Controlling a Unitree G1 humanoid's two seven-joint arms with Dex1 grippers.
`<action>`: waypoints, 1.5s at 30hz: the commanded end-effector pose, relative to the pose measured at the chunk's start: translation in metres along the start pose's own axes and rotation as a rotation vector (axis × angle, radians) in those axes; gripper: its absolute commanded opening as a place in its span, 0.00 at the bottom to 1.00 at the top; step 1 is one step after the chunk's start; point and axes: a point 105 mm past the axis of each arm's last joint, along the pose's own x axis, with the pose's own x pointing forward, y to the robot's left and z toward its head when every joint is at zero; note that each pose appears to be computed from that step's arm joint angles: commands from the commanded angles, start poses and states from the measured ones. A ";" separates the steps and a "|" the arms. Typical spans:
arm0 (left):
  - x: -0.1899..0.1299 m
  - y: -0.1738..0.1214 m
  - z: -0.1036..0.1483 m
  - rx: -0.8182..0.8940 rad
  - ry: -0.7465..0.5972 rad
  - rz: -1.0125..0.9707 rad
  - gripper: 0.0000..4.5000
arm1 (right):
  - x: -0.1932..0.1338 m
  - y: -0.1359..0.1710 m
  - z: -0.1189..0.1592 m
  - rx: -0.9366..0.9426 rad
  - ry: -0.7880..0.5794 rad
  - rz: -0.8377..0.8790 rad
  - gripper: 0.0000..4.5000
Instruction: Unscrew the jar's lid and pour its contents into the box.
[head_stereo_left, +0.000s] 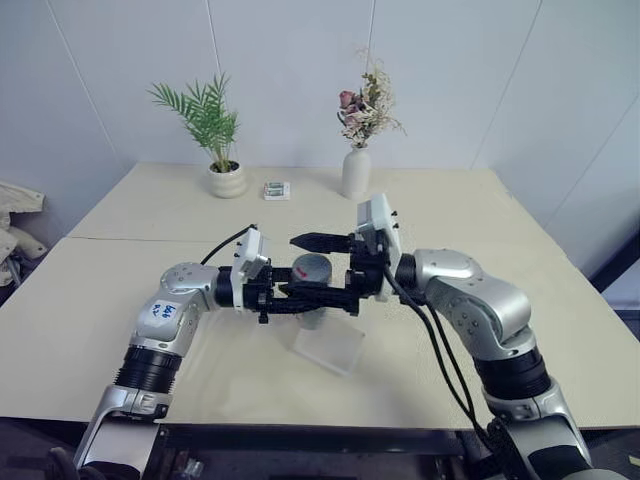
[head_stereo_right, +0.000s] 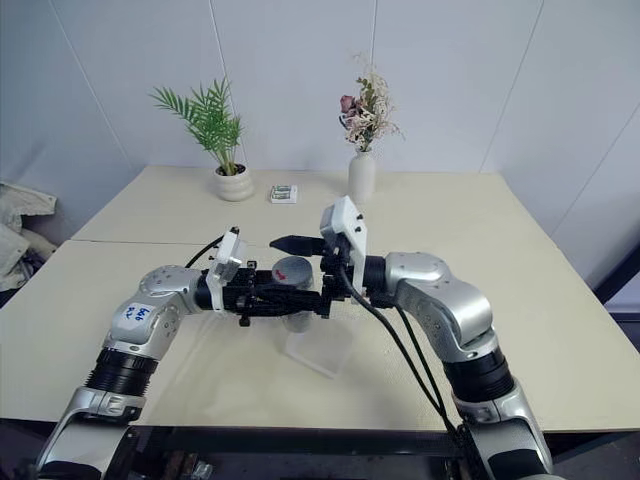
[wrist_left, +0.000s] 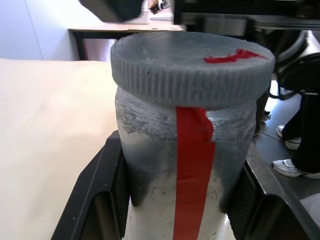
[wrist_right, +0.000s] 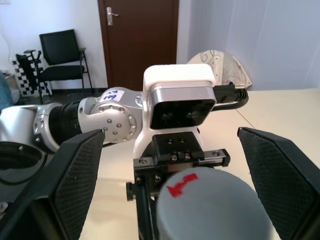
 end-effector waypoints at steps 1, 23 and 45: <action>0.000 0.004 0.014 0.056 -0.021 0.007 0.46 | 0.002 -0.002 0.008 -0.036 -0.011 -0.040 1.00; -0.001 0.002 0.013 0.055 -0.031 0.015 0.46 | -0.025 -0.039 0.002 -0.076 0.045 -0.200 1.00; -0.005 0.005 0.013 0.055 -0.031 0.017 0.46 | -0.106 -0.049 0.008 -0.034 0.061 -0.350 1.00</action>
